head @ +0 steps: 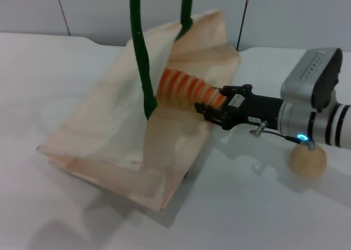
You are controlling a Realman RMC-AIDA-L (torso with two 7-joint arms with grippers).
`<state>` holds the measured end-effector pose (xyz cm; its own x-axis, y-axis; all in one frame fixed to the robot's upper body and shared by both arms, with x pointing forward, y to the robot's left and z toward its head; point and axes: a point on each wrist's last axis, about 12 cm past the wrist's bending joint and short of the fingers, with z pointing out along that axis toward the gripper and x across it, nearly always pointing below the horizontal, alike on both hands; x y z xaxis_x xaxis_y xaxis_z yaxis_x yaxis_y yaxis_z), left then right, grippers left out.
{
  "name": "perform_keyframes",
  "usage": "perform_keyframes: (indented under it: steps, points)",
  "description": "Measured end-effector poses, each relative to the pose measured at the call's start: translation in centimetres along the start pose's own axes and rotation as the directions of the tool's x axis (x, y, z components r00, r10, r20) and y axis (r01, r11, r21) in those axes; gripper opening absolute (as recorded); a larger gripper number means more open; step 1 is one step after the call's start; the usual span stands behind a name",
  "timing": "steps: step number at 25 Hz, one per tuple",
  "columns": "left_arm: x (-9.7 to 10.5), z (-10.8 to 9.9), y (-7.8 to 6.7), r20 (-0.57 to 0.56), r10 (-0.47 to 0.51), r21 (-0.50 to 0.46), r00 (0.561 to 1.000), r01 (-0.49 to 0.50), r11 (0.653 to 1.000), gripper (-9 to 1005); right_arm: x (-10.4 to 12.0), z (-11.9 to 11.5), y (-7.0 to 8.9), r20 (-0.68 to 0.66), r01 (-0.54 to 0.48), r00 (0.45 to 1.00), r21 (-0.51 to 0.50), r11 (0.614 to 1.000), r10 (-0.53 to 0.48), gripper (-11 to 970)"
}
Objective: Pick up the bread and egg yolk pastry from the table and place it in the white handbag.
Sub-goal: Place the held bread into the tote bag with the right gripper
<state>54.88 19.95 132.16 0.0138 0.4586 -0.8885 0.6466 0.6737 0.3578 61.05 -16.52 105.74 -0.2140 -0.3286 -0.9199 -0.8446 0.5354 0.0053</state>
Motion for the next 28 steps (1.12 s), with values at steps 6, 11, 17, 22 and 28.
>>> perform_keyframes:
  steps: [6,11,17,22,28]
  points:
    - [-0.2,0.4,-0.7,0.001,0.016,0.028,1.000,-0.016,0.999,109,-1.0,1.0,0.1,-0.004,0.020,1.000,0.008,1.000,-0.020,445]
    - [-0.4,0.5,-0.8,0.006,0.022,0.033,1.000,-0.022,0.999,109,-1.6,1.7,0.0,-0.018,0.036,0.999,0.022,0.999,-0.036,439]
    - [-0.5,0.7,-1.3,0.006,0.028,0.049,1.000,-0.029,0.998,109,-1.6,2.1,0.1,-0.038,0.066,0.997,0.031,0.997,-0.064,432]
    - [-0.5,0.8,-1.4,0.007,0.030,0.053,1.000,-0.030,0.998,109,-1.7,2.1,0.1,-0.033,0.058,0.998,0.036,0.998,-0.057,432]
    - [-0.5,0.8,-1.4,0.006,0.031,0.052,1.000,-0.031,0.998,109,-1.8,2.2,0.2,-0.029,0.056,0.998,0.031,0.998,-0.055,428]
